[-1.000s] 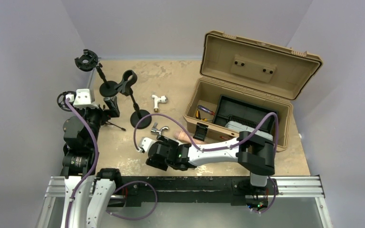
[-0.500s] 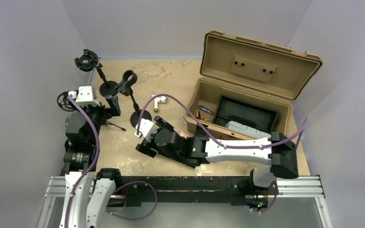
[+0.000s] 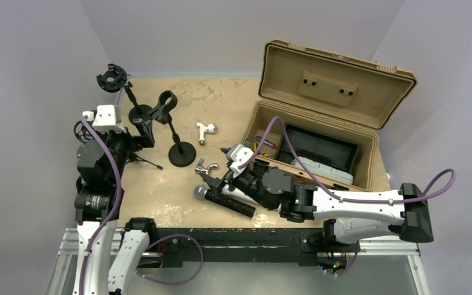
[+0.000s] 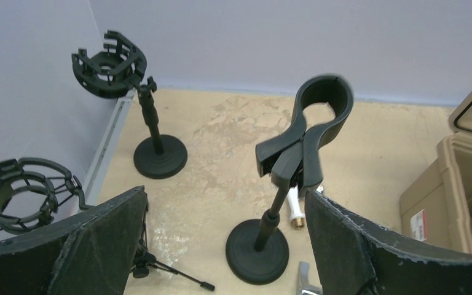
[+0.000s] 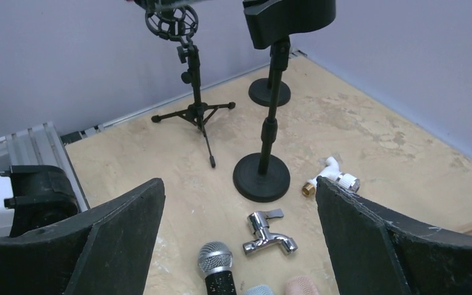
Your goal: Remove the microphone from the stand
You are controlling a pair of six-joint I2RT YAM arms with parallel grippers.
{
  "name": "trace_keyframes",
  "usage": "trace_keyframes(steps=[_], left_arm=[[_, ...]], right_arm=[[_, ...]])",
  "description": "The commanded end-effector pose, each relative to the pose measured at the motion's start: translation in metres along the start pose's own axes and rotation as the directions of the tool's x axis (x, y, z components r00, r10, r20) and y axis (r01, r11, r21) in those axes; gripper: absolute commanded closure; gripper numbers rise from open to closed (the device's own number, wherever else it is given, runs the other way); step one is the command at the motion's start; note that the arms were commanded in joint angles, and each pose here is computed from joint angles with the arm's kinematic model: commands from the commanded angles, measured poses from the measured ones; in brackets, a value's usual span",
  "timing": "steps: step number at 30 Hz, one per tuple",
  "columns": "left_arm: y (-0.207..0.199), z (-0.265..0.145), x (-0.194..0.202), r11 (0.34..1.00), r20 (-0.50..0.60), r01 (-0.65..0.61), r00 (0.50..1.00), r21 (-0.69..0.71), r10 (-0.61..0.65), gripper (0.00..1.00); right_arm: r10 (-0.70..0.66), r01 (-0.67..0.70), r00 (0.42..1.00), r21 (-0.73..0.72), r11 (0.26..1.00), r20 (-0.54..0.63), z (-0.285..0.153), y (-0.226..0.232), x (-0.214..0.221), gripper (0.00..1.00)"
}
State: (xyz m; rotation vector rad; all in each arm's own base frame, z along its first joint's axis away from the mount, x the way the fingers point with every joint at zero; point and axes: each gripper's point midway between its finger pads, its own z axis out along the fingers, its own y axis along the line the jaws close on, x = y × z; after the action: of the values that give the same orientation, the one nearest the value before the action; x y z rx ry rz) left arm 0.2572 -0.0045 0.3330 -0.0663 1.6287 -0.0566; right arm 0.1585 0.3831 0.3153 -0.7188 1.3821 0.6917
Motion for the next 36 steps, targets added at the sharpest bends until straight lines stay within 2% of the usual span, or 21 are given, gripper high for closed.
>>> trace_keyframes(steps=[1, 7, 11, 14, 18, 22, 26, 29, 36], left_arm=[[-0.015, -0.020, -0.050, 0.997, 0.047, 0.059, 0.997, 0.055, -0.061, 0.02], [-0.044, -0.029, -0.091, 0.974, 0.025, 0.128, 0.991, 0.186, -0.135, 0.04], [-0.069, -0.015, -0.097, 0.938, -0.147, 0.221, 0.971, 0.269, -0.187, 0.12], [-0.085, 0.003, -0.090, 0.921, -0.271, 0.258, 0.946, 0.292, -0.179, 0.16], [-0.096, 0.021, -0.082, 0.940, -0.302, 0.192, 0.948, 0.282, -0.103, 0.19], [-0.099, 0.037, -0.074, 0.952, -0.314, 0.161, 0.946, 0.261, -0.074, 0.32], [-0.091, 0.048, -0.070, 0.973, -0.298, 0.076, 0.955, 0.220, -0.007, 0.37], [-0.093, 0.055, -0.066, 0.972, -0.300, 0.027, 0.953, 0.234, 0.045, 0.41], [-0.100, 0.072, -0.054, 0.963, -0.324, -0.039, 0.937, 0.267, 0.128, 0.57]], right_arm=[[0.076, -0.085, 0.986, 0.052, 0.995, 0.148, -0.014, -0.018, -0.035, 0.10], [0.107, -0.131, 0.970, 0.100, 0.986, 0.218, -0.036, -0.039, -0.046, 0.07], [0.125, -0.156, 0.960, 0.109, 0.982, 0.252, -0.047, -0.046, -0.055, 0.07], [0.133, -0.167, 0.954, 0.108, 0.980, 0.268, -0.051, -0.049, -0.057, 0.06], [0.134, -0.169, 0.954, 0.113, 0.979, 0.267, -0.052, -0.050, -0.056, 0.06], [0.132, -0.168, 0.956, 0.118, 0.979, 0.264, -0.052, -0.051, -0.056, 0.06], [0.130, -0.168, 0.956, 0.124, 0.978, 0.262, -0.053, -0.052, -0.055, 0.06], [0.129, -0.165, 0.957, 0.125, 0.978, 0.259, -0.052, -0.052, -0.053, 0.06], [0.117, -0.152, 0.964, 0.133, 0.979, 0.239, -0.047, -0.050, -0.047, 0.06]])
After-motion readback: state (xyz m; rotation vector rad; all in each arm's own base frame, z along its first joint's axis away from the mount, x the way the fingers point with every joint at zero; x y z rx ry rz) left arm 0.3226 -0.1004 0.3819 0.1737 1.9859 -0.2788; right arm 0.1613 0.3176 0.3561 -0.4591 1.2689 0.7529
